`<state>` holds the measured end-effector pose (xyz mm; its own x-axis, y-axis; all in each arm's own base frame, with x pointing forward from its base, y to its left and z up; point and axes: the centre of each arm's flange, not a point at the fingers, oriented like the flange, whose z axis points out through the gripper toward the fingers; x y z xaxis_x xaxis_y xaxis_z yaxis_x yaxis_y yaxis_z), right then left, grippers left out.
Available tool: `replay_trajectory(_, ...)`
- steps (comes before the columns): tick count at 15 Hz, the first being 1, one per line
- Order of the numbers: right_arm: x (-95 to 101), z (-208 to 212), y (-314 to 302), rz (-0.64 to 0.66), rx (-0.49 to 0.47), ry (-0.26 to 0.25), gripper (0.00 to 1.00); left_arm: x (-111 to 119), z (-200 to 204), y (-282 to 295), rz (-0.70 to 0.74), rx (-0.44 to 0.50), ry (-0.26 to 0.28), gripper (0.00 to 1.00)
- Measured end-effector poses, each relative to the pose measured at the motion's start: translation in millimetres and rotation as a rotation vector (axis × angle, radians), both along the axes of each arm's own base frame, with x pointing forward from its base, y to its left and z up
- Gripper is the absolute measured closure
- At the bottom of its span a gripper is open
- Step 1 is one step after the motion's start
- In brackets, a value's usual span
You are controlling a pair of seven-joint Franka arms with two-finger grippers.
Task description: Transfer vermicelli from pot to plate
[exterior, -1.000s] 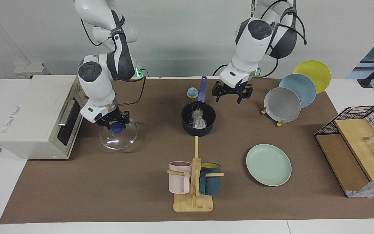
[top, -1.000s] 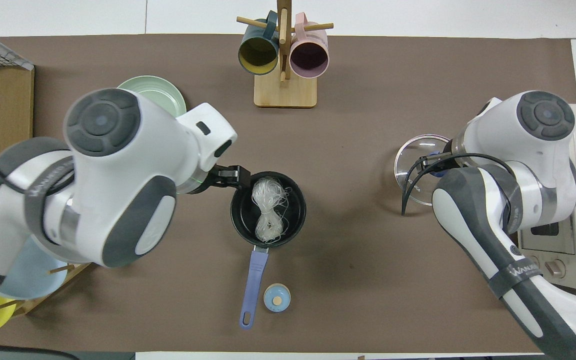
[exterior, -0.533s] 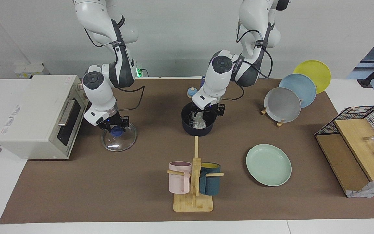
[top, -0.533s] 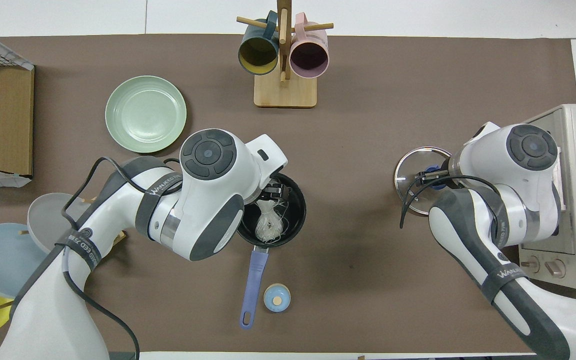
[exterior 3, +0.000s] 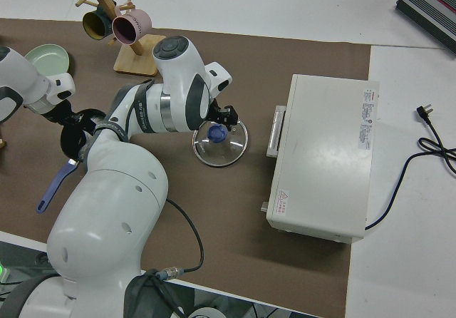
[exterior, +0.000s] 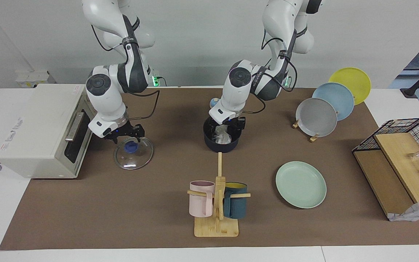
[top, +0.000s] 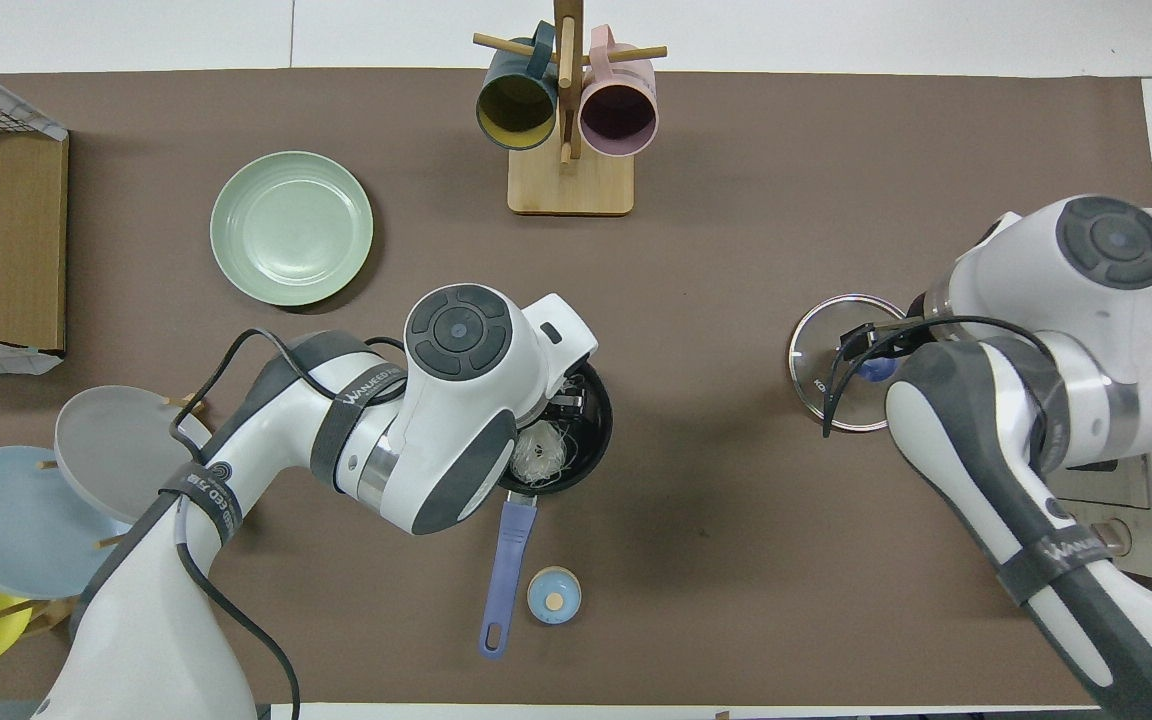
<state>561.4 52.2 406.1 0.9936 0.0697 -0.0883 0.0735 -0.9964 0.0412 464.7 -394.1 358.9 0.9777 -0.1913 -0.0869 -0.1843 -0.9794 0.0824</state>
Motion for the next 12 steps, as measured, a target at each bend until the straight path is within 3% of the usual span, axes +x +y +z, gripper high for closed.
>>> replay_trajectory(3,4.1,82,-2,-0.011,-0.009,0.026,0.0,-5,-17,-4,0.005,0.002,0.0,0.0)
replay_trajectory(7,-4.8,167,-9,-0.033,-0.016,0.051,0.0,-5,-28,-7,0.005,-0.001,-0.003,0.04)
replay_trajectory(8,-9.2,183,-12,-0.039,-0.016,0.055,0.0,-5,-28,-7,0.005,-0.002,-0.004,0.11)
replay_trajectory(12,-24.6,208,-22,-0.06,-0.019,0.067,0.0,-5,-28,-7,0.004,-0.002,-0.005,0.59)
